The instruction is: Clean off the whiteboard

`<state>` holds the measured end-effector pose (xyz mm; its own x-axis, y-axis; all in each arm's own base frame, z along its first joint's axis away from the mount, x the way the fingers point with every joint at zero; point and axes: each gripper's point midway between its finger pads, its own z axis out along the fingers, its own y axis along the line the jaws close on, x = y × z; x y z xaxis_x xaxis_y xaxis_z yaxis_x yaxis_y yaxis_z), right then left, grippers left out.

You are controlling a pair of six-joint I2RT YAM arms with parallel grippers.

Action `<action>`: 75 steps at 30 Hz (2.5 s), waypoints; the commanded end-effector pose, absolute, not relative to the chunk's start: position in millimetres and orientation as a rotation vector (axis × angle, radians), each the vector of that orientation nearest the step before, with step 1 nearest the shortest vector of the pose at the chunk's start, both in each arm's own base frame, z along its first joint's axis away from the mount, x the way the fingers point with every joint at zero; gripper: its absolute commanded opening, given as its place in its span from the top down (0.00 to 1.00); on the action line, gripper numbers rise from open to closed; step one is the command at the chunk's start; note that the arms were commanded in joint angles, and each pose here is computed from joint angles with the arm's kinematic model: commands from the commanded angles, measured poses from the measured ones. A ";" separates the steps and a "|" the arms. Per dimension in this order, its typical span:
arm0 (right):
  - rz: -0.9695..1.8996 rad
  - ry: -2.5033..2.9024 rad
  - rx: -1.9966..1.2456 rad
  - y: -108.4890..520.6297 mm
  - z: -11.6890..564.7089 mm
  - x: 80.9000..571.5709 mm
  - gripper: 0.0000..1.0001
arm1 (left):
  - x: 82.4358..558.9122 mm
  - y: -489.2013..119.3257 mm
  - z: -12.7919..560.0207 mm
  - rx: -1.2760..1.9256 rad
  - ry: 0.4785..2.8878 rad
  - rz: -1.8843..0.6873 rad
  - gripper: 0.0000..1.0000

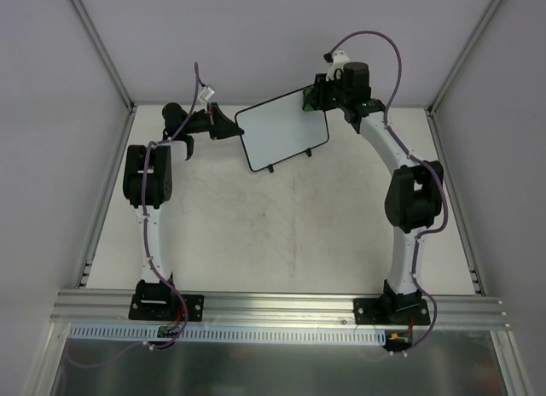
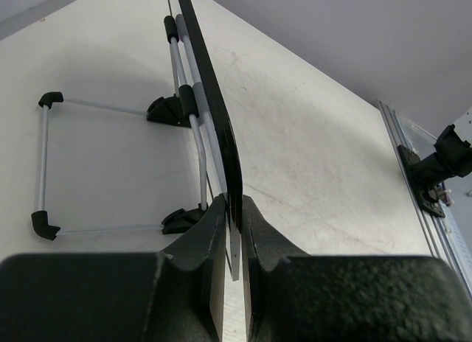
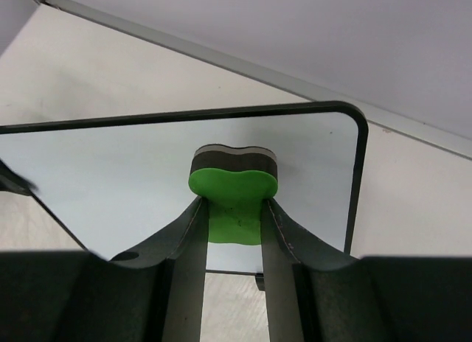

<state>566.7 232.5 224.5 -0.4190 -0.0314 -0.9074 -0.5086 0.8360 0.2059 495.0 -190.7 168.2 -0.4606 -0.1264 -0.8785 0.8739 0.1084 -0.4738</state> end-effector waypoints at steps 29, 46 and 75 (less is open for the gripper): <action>0.591 1.648 -0.404 216.1 348.2 518.0 1.00 | 475.4 -188.2 190.0 0.878 1.487 -1.475 0.56; 0.595 1.784 -0.301 176.5 306.3 466.5 0.99 | 477.2 -121.3 203.7 0.593 1.560 -1.349 0.48; 0.464 2.595 0.107 133.8 122.2 363.3 0.97 | 328.5 -117.6 223.1 0.056 1.699 -0.720 0.01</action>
<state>366.0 139.6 121.5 -0.8616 0.1623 -0.4809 -0.0324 0.9280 0.3713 339.7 -126.9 230.7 -0.2980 -0.3191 -0.8997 0.4793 0.7650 -0.4301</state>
